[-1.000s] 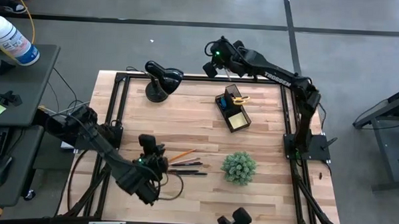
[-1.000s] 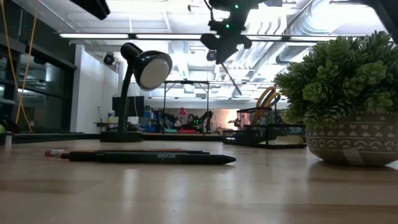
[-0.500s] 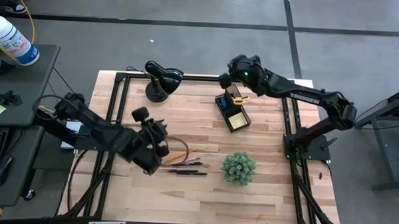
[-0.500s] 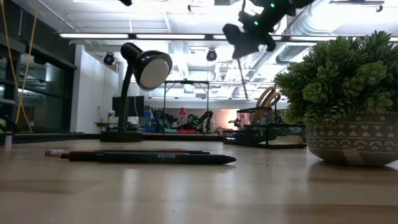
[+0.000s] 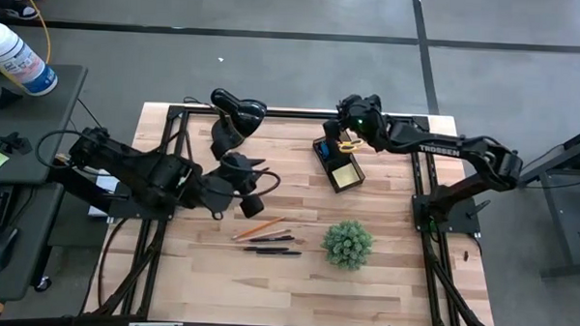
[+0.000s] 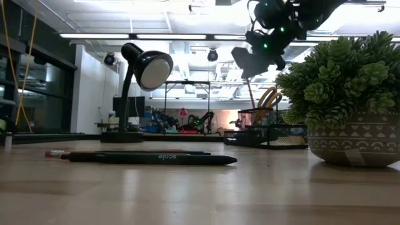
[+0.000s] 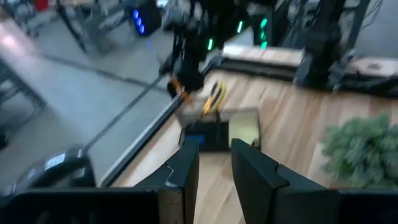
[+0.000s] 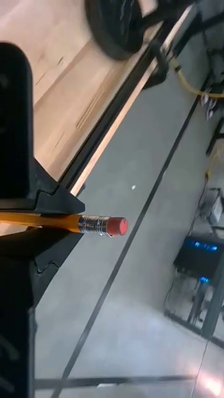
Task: Pick and place office supplies into organizer
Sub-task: Put the bottom orange pencil into the desk organizer, then put the orange pencil into the desk organizer
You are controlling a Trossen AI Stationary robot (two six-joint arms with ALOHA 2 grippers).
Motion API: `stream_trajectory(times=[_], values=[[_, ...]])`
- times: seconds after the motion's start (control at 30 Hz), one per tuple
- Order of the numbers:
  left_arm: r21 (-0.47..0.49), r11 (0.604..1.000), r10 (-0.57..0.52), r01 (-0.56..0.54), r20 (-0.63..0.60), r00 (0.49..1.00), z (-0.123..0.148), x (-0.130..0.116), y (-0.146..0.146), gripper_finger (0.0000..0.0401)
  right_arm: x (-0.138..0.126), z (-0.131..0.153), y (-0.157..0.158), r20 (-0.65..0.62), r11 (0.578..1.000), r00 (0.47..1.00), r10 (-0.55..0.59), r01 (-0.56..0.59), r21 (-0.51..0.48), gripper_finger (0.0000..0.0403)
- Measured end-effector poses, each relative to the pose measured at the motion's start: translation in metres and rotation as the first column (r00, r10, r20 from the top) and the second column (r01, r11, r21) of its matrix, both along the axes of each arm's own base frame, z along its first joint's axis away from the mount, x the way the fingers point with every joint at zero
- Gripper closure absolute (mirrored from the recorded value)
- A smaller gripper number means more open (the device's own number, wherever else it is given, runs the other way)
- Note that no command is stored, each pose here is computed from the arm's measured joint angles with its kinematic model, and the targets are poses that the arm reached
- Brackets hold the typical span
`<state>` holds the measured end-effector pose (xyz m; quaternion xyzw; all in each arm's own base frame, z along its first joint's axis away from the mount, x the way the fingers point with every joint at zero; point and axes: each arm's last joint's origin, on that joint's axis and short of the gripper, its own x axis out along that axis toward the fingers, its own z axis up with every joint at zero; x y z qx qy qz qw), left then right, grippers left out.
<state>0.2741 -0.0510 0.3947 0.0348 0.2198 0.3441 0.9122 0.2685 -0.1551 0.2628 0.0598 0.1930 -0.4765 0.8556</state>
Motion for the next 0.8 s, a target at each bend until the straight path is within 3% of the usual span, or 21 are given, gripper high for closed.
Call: stream_trajectory(times=[0.17,0.4,0.63,0.8], values=[[0.066,0.997,-0.047,0.046,0.016,0.999,0.008,0.005,-0.002,0.0318,-0.007,-0.018,-0.004,0.031,0.999,0.999,0.036,-0.036,0.003,0.0382],[0.084,0.996,-0.033,0.031,0.019,0.999,0.009,0.004,-0.001,0.0318,-0.017,-0.034,-0.01,0.025,0.999,0.999,0.022,-0.022,0.026,0.0377],[0.098,0.995,0.006,-0.01,0.039,0.999,0.017,-0.002,0.011,0.0318,-0.018,-0.039,-0.018,0.051,0.997,0.998,0.032,-0.035,0.069,0.0297],[0.118,0.993,0.019,-0.022,0.025,0.999,0.025,-0.01,0.029,0.0318,-0.019,-0.039,-0.019,0.064,0.997,0.998,0.022,-0.026,0.072,0.027]])
